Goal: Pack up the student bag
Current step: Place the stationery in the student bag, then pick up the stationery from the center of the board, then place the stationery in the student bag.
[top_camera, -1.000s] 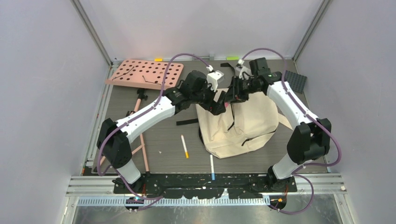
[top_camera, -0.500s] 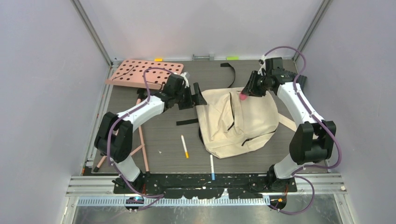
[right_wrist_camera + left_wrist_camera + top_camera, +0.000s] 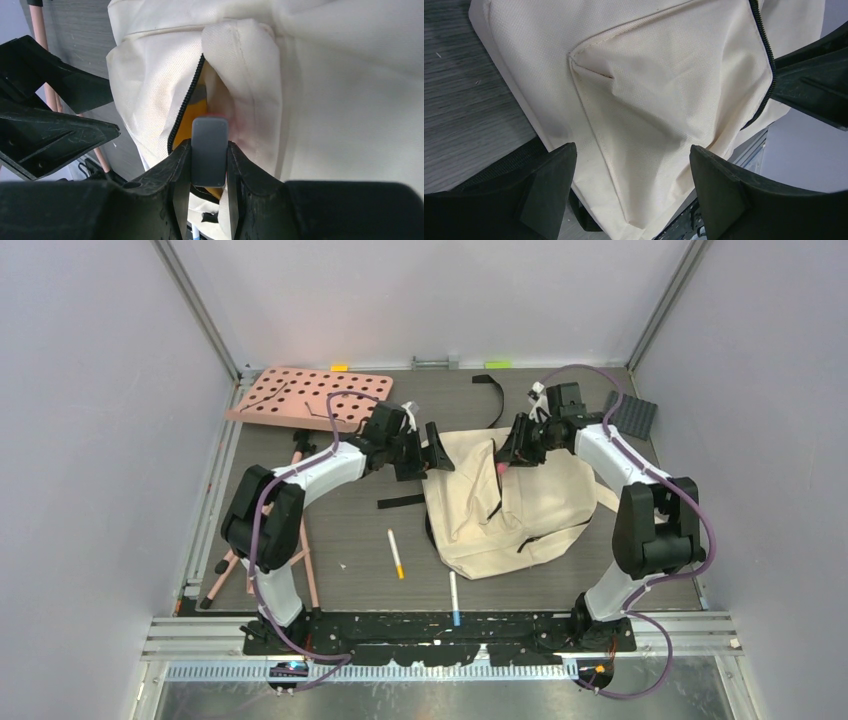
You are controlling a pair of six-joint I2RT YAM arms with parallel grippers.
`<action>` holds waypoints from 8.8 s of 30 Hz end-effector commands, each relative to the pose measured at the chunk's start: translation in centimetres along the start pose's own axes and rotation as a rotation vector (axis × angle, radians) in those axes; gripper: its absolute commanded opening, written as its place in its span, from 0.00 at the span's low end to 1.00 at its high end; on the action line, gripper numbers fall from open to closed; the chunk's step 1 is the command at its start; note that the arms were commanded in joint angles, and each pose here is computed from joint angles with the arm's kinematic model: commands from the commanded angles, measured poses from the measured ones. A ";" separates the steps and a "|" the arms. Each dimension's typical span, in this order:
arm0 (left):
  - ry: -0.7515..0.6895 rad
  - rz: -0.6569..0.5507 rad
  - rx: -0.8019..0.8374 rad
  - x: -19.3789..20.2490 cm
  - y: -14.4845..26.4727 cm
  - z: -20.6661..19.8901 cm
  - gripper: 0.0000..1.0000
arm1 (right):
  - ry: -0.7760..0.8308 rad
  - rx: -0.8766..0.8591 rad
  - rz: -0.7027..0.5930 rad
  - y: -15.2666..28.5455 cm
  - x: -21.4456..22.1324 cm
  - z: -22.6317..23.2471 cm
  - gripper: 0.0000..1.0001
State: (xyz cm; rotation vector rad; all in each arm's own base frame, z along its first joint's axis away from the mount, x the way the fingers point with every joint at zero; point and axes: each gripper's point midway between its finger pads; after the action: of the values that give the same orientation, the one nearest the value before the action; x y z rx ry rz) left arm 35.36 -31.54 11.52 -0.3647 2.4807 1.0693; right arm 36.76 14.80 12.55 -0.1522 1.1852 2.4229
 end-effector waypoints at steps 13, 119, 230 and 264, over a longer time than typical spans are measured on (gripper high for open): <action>-0.027 -0.017 0.027 -0.6 0.5 -0.9 0.85 | 0.084 0.142 -0.130 2.1 -1.8 -1.5 0.52; -0.359 -0.273 -0.003 3.7 8.2 -7.5 0.04 | 0.157 -0.354 0.171 6.1 3.6 11.2 0.55; -0.127 -0.034 -0.016 2.6 0.0 -2.9 0.51 | 0.023 -0.048 -0.008 1.6 1.3 0.6 0.32; -0.324 -0.116 -0.095 3.8 4.8 -5.8 0.67 | 0.086 0.015 -0.146 2.5 -0.9 3.6 0.43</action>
State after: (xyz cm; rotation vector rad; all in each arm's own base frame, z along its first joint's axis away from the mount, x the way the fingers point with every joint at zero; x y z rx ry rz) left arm 29.63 -33.11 13.05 -0.2925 2.2259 1.1441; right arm 35.62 17.79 12.23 -0.2010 1.2032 2.4372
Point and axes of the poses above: each gripper's point midway between its finger pads, its own y axis back along the fingers, its own z axis along the line the jaws close on, x = y × z, and after that the axes turned 8 degrees about -y, right-handed
